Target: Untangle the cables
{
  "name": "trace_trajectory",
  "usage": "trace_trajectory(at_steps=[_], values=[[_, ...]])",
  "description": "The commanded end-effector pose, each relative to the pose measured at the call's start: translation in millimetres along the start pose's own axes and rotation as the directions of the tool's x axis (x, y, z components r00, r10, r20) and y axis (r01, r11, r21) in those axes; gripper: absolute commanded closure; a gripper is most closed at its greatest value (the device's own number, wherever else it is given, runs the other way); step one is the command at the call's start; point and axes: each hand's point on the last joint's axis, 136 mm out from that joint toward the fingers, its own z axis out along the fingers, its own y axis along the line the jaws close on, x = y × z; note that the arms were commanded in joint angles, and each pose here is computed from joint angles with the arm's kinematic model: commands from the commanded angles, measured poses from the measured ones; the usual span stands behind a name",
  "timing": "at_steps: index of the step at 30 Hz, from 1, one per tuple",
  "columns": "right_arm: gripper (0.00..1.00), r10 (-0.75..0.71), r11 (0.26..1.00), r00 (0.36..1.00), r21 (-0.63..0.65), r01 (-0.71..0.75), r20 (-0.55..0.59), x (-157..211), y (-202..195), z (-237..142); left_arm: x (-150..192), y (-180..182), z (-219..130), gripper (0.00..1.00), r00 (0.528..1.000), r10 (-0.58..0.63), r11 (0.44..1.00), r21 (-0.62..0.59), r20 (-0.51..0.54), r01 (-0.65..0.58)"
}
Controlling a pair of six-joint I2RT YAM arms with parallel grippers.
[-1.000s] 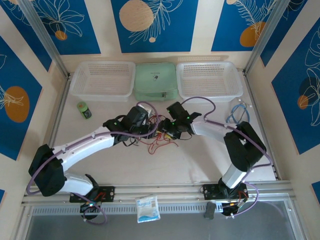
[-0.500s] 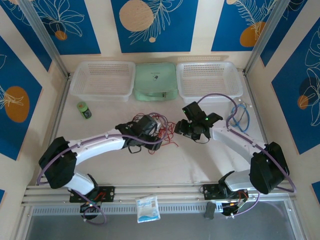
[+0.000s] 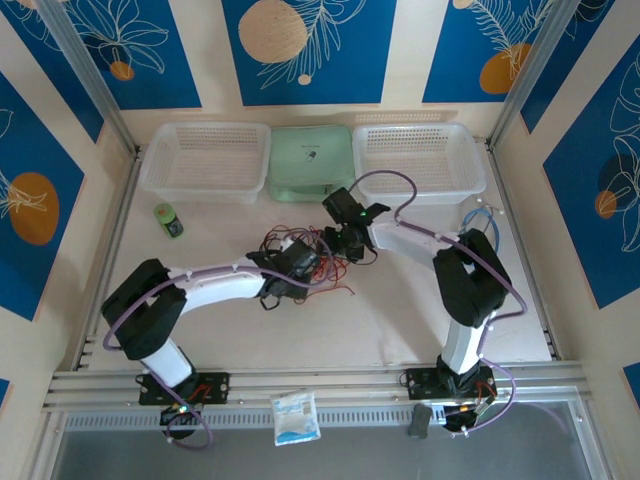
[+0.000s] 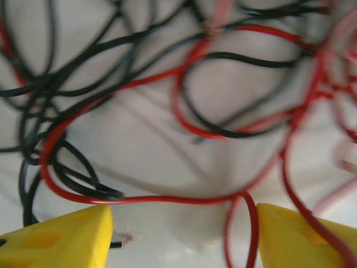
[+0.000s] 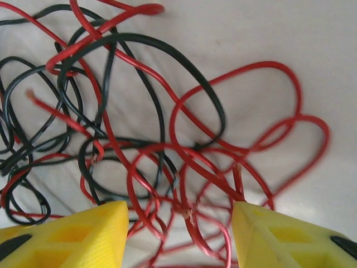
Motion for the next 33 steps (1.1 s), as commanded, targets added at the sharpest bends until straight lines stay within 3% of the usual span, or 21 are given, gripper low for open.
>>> trace_trajectory(at_steps=[1, 9, 13, 22, 29, 33], values=[[0.52, 0.004, 0.998, 1.0, 0.069, -0.003, -0.002, -3, -14, 19, -10, 36, 20, 0.32, 0.984, -0.167, 0.982, -0.08, 0.058, 0.172], [0.9, 0.106, 0.976, 0.994, 0.189, -0.105, 0.005, 18, -72, 18, -8, 72, 44, 0.36, 0.952, -0.303, 0.951, -0.049, 0.05, 0.305], [0.96, 0.157, 0.966, 0.988, 0.208, -0.156, 0.01, 39, -95, 4, -6, 73, 48, 0.38, 0.952, -0.304, 0.951, -0.043, 0.043, 0.306], [0.95, 0.205, 0.965, 0.978, 0.16, -0.206, 0.026, 55, -109, -21, -22, 60, 26, 0.39, 0.959, -0.276, 0.961, 0.051, 0.061, 0.273], [0.87, 0.116, 0.99, 0.992, 0.072, -0.119, 0.051, 42, -84, -58, -54, 49, -45, 0.28, 0.968, -0.212, 0.97, 0.152, 0.134, 0.191], [0.75, 0.029, 1.0, 0.998, -0.002, -0.029, 0.055, 42, -59, -81, -64, 48, -83, 0.25, 0.969, -0.181, 0.973, 0.175, 0.169, 0.152]])
